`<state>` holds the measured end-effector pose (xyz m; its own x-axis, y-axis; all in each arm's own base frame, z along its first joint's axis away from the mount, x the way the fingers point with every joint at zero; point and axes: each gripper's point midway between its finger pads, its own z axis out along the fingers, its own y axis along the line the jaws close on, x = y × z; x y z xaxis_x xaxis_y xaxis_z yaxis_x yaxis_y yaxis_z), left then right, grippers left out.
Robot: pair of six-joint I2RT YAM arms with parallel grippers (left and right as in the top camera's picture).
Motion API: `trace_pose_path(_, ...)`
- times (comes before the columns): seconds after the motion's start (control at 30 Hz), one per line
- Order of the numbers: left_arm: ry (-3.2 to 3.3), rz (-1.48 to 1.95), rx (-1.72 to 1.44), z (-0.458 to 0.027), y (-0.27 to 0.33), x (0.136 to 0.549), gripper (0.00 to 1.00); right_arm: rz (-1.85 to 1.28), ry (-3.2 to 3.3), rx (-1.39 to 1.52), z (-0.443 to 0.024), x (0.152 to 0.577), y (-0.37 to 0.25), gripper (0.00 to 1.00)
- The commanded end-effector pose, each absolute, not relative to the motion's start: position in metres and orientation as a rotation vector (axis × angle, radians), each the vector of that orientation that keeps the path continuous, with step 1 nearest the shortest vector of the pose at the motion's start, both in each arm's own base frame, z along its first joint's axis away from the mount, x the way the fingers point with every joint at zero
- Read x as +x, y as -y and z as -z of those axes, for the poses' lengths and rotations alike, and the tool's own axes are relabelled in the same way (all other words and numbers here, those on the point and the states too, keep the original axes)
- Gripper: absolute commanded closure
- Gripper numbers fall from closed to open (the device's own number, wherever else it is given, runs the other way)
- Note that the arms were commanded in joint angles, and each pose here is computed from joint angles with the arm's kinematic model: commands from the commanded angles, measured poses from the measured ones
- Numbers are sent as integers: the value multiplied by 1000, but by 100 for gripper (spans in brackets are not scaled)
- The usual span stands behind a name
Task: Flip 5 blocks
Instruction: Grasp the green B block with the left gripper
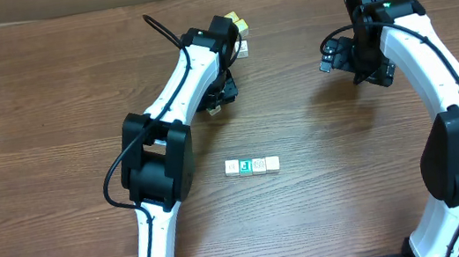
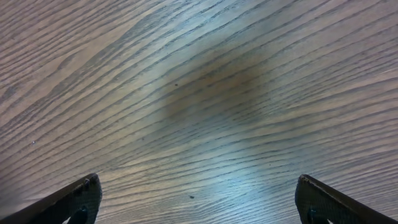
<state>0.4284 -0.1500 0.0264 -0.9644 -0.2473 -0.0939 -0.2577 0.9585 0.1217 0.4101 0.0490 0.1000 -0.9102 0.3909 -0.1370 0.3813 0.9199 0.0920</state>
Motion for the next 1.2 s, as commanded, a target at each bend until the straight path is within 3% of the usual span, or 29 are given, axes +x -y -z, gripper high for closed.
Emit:
trace_pose_path(0.0, -3012, -222, -469, -24, 146, 430, 56, -98, -2895, 578, -110, 415, -48, 0)
trace_pose_path(0.43, -2991, -216, -529, -19, 147, 433, 63, -98, -2895, 578, -110, 415, -48, 0)
trace_pose_path(0.87, -2998, -252, -528, -3, 141, 426, 63, -98, -2895, 578, -110, 415, -48, 0)
trace_pose_path(1.17, -2986, -219, -464, -20, 139, 438, 73, -98, -2895, 578, -110, 415, -48, 0)
